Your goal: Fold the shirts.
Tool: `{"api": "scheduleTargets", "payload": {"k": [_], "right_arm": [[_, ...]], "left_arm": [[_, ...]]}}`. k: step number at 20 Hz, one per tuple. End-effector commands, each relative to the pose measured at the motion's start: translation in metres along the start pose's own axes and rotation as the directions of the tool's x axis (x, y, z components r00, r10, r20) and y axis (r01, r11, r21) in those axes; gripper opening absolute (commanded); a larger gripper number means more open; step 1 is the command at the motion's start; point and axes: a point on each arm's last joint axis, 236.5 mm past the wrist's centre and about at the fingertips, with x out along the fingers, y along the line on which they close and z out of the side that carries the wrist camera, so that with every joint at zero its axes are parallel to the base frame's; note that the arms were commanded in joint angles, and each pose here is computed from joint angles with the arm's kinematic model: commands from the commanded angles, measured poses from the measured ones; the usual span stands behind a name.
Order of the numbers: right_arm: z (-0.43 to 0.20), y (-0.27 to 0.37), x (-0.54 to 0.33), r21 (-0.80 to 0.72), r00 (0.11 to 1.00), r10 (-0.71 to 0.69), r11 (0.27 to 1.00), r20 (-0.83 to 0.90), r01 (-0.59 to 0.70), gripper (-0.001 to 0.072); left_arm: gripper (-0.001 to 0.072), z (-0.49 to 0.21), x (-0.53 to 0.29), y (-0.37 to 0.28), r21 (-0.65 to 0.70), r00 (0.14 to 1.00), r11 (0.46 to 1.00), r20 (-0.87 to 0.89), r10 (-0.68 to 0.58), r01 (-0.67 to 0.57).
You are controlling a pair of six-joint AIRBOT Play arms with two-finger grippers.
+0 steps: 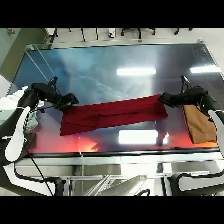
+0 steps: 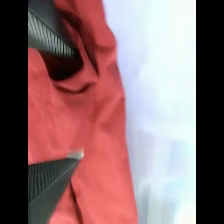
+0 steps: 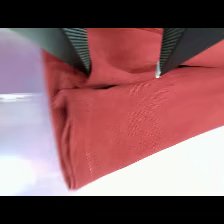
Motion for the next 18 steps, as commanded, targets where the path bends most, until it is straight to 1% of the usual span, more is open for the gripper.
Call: {"api": "scheduleTargets", "payload": {"k": [1,4,7,12,15,16,17,18], "right_arm": [[0.008,-0.023,-0.012,-0.103,0.996,-0.082,0.992,-0.036,0.078,0.0513],[-0.012,-0.031,-0.004,-0.100,0.987,-0.046,0.994,-0.154,0.030,0.0514],[-0.029,-0.030,0.009,-0.147,0.970,0.003,0.988,-0.244,-0.040,0.0515],[-0.006,-0.031,0.022,-0.151,0.974,0.026,0.987,-0.224,-0.061,0.0513],[-0.007,-0.031,0.033,-0.124,0.968,0.056,0.988,-0.244,-0.088,0.0502],[-0.012,-0.029,0.036,-0.104,0.962,0.077,0.989,-0.262,-0.108,0.0500],[-0.019,-0.028,0.041,-0.086,0.953,0.096,0.988,-0.287,-0.125,0.0477],[-0.027,-0.026,0.044,-0.067,0.942,0.118,0.987,-0.313,-0.146,0.0329]], "left_arm": [[0.0695,0.023,-0.022,-0.017,0.043,1.000,0.999,0.024,-0.017,0.016],[0.0695,0.041,-0.052,-0.037,0.058,0.998,0.998,0.059,-0.036,0.033],[0.0695,0.046,-0.079,-0.055,0.076,0.997,0.996,0.060,-0.056,0.052],[0.0694,0.043,-0.115,-0.076,0.113,0.997,0.992,0.041,-0.067,0.062],[0.0693,0.035,-0.124,-0.079,0.122,0.998,0.991,0.011,-0.063,0.061],[0.0654,0.030,-0.125,-0.084,0.128,0.998,0.990,-0.007,-0.062,0.062],[0.0523,0.026,-0.125,-0.087,0.138,0.998,0.988,-0.023,-0.061,0.064],[0.0402,0.021,-0.125,-0.092,0.151,0.997,0.986,-0.039,-0.060,0.066]]}}
